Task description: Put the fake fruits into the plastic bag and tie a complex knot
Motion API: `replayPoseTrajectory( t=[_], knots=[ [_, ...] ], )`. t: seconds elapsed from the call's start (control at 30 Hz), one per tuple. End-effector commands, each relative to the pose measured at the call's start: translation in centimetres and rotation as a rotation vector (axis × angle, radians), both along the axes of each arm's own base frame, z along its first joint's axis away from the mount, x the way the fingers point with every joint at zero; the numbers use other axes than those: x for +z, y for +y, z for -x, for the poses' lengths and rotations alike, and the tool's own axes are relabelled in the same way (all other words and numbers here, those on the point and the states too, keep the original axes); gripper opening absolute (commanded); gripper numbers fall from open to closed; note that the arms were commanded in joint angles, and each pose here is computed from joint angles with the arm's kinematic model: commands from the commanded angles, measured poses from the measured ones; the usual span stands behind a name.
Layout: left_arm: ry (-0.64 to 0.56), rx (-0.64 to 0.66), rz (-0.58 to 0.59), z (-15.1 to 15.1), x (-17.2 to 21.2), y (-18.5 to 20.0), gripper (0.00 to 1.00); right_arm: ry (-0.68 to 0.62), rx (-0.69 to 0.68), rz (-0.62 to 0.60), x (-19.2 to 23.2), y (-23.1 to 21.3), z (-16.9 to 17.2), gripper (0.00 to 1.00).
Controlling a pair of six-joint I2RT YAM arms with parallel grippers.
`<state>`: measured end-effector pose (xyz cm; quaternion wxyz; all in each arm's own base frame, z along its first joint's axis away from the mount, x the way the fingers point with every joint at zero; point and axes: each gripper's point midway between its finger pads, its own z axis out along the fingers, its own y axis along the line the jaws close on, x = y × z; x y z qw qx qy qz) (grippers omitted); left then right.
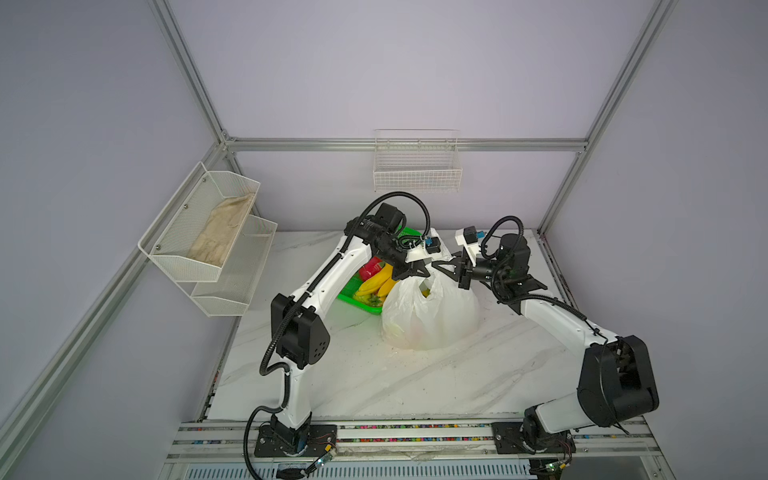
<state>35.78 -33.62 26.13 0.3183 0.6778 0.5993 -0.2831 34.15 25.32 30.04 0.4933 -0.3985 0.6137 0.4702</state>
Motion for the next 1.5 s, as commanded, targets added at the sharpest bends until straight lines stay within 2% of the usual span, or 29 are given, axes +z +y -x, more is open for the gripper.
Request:
replayPoseTrajectory(
  t=[0.0,0.1,0.3,0.43,0.53,0.83,1.23,1.47],
  knots=[
    [-0.078,0.041,0.063,-0.4,4.5,1.0,0.04,-0.013,-0.043,-0.009,0.5,-0.5,0.1,0.04],
    [-0.071,0.071,0.067,-0.7,4.7,1.4,0.10,0.013,-0.076,-0.047,0.9,-0.7,-0.1,0.00],
    [-0.049,0.096,0.138,-0.1,5.2,1.2,0.16,0.083,-0.165,-0.085,0.8,-0.7,-0.9,0.00],
    [-0.056,0.119,0.157,-0.1,4.9,1.1,0.33,0.094,-0.182,-0.112,1.4,-0.8,-0.9,0.00],
    [-0.121,0.175,0.144,-1.1,4.5,0.8,0.47,0.115,-0.189,-0.138,2.1,-0.9,-0.9,0.00],
    [-0.262,0.318,0.195,-3.2,5.4,-0.3,0.67,0.275,-0.218,-0.221,2.0,-1.2,-1.0,0.00],
    [-0.373,0.464,0.180,-5.1,5.2,-0.4,0.68,0.317,-0.251,-0.228,1.7,-1.5,-1.2,0.00],
    [-0.526,0.551,0.128,-6.0,4.7,0.6,0.65,0.342,-0.259,-0.248,2.2,-1.5,-1.4,0.00]
  ],
)
